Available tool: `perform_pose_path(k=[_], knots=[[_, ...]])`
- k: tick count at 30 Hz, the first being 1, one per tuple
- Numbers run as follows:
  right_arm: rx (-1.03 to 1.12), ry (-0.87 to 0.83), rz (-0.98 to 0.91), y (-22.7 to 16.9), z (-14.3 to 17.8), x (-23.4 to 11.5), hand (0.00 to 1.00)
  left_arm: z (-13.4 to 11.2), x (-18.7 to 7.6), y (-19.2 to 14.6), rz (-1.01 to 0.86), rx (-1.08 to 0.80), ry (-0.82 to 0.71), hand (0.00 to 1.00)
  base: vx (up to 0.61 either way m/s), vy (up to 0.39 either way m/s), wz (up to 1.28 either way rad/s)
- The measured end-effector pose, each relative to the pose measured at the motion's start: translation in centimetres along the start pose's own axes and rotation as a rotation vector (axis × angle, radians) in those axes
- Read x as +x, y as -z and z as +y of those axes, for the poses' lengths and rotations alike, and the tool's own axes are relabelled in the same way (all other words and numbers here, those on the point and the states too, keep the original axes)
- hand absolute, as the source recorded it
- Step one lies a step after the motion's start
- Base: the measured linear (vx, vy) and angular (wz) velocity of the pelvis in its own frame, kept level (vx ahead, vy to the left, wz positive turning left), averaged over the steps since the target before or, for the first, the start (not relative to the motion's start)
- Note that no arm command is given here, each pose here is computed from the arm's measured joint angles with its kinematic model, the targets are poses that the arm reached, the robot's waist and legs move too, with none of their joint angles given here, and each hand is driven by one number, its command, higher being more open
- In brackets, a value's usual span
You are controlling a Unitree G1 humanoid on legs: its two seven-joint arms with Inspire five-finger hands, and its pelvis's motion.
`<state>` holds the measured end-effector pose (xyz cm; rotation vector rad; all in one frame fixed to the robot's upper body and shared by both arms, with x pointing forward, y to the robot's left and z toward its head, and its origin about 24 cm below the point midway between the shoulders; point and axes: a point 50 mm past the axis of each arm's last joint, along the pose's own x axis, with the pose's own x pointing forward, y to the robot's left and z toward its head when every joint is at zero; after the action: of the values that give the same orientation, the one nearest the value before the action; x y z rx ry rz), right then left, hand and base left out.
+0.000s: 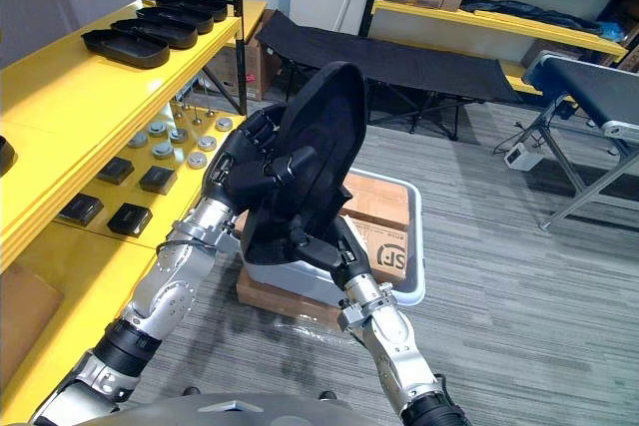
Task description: Walk over and take three plastic housings, then place them on the shelf
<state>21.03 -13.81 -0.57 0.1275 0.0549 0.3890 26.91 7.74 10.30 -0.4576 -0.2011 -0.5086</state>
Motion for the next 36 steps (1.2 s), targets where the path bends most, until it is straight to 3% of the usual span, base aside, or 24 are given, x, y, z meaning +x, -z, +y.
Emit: perform_pose_path(k=[17,27,36], knots=[[-0.162,0.138,0.0,-0.5,0.5,1.3,0.0,2.2,0.0,-2.0,-0.104,-0.001,-0.106,1.0,0.0,0.0,-0.01],[-0.166,0.511,0.155,0.7,-5.6,-2.1,0.0,5.6,-2.3,-9.3,-0.545,0.06,-0.291,1.0,0.0,0.0,-0.02],[-0.201,0.625,0.076,-1.5,-7.9,-3.0,0.0,6.8,-4.0,-9.0,-0.456,0.27,-0.301,1.0,-0.01,0.0,-0.03]])
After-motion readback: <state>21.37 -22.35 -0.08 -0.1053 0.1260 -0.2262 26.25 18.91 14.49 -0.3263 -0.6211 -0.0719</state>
